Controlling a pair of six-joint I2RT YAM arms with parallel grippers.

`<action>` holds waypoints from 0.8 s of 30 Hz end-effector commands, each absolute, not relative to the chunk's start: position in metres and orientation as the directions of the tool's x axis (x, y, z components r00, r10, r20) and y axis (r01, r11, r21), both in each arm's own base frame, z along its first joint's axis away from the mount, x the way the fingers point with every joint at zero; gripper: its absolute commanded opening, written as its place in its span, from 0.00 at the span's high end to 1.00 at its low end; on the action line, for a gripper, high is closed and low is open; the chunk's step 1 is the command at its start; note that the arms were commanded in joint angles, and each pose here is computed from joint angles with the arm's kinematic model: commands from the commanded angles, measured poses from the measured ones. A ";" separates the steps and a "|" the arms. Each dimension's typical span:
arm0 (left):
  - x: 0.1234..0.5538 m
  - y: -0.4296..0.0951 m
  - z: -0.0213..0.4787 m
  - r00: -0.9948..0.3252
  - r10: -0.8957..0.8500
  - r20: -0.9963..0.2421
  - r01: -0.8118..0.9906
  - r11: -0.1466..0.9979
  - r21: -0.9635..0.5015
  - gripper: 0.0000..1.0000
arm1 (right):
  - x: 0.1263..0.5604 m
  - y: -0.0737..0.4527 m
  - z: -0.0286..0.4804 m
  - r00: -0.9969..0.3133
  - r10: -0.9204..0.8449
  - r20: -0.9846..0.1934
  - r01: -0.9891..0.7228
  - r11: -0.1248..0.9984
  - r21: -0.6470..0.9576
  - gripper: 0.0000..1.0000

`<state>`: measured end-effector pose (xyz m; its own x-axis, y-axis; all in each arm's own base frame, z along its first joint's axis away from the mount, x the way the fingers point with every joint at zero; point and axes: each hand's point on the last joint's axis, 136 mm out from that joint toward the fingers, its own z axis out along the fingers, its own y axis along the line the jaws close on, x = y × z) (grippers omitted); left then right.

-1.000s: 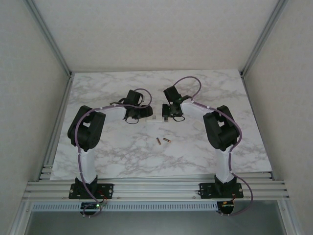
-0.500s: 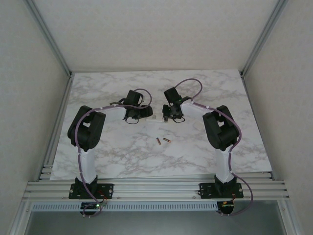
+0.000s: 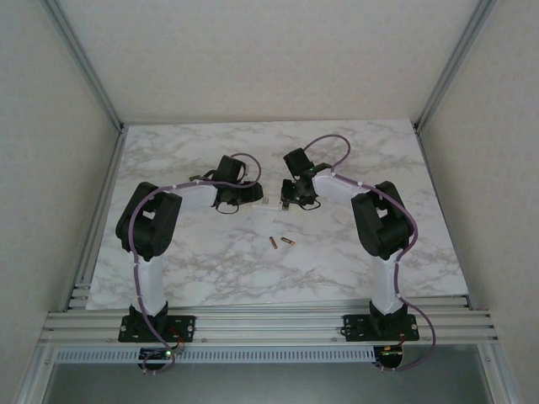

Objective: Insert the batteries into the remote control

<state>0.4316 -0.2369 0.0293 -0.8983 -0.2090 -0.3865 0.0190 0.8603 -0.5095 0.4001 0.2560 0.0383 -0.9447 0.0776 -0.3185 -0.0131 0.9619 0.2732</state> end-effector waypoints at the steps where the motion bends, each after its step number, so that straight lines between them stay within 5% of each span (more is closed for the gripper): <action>1: 0.393 -0.253 0.011 -0.951 -0.148 -0.270 0.019 0.847 -0.531 0.49 | 0.404 0.253 0.054 -0.940 0.106 -0.325 0.009 0.958 0.287 0.74; 24: 0.379 -0.257 0.002 -0.959 -0.146 -0.242 0.013 0.834 -0.552 0.53 | 0.384 0.263 0.012 -0.974 0.121 -0.189 0.063 0.955 0.289 0.93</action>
<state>0.4283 -0.2388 0.0282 -0.8903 -0.2119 -0.4030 0.0371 0.8484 -0.5280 0.3963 0.2613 0.0372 -0.9565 0.1151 -0.2682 0.0251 0.9480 0.3174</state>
